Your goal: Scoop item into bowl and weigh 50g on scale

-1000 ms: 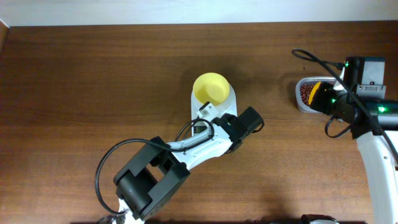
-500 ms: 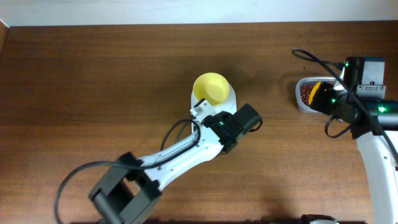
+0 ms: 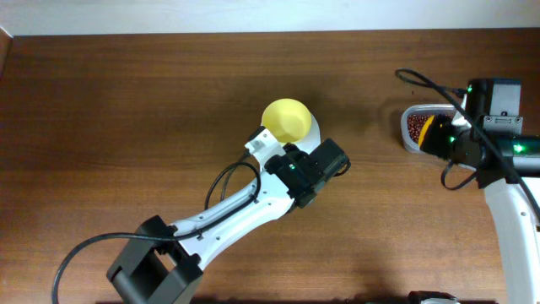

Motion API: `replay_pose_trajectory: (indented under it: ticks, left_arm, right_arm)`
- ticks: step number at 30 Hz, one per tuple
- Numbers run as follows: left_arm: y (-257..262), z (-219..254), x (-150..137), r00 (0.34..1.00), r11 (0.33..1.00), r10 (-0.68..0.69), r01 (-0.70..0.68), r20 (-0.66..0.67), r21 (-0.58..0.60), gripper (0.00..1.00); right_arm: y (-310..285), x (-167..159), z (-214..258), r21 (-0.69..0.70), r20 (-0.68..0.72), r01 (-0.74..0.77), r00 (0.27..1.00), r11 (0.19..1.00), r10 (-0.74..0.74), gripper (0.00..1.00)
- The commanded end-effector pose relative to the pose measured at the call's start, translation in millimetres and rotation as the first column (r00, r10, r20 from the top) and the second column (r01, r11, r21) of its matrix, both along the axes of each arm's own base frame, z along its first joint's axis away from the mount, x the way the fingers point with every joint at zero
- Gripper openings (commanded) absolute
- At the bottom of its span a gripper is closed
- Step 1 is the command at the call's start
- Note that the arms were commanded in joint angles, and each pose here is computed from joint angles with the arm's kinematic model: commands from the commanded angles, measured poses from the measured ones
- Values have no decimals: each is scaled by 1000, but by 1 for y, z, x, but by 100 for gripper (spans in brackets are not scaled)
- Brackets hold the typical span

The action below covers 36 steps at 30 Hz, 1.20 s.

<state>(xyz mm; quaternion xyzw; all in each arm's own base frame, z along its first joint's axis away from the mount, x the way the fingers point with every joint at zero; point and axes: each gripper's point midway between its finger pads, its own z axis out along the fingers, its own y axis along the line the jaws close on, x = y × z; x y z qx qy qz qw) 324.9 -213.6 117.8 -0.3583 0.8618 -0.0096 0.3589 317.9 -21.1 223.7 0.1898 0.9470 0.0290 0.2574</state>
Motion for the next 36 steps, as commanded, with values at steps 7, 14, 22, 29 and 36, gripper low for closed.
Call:
replay_pose_trajectory:
  ticks: [7,14,22,29,36]
  left_arm:
    - [38,0,-11,996,993,43,-34,-81,115,0]
    - [56,6,-2,995,985,89,-81,-45,153,0]
    - [64,6,3,995,982,87,-76,-56,173,0]
    - [68,7,6,993,965,-12,42,-117,259,0]
    - [48,-13,-10,877,883,-298,403,-376,241,0]
  right_arm:
    - [15,-15,23,77,55,-40,998,996,36,4]
    - [17,-15,23,100,55,-32,998,994,26,4]
    - [17,-20,20,97,32,-36,999,995,33,4]
    - [1,-19,16,17,13,14,1000,1000,-14,4]
    - [-4,-25,12,-36,-18,-15,1000,999,14,4]
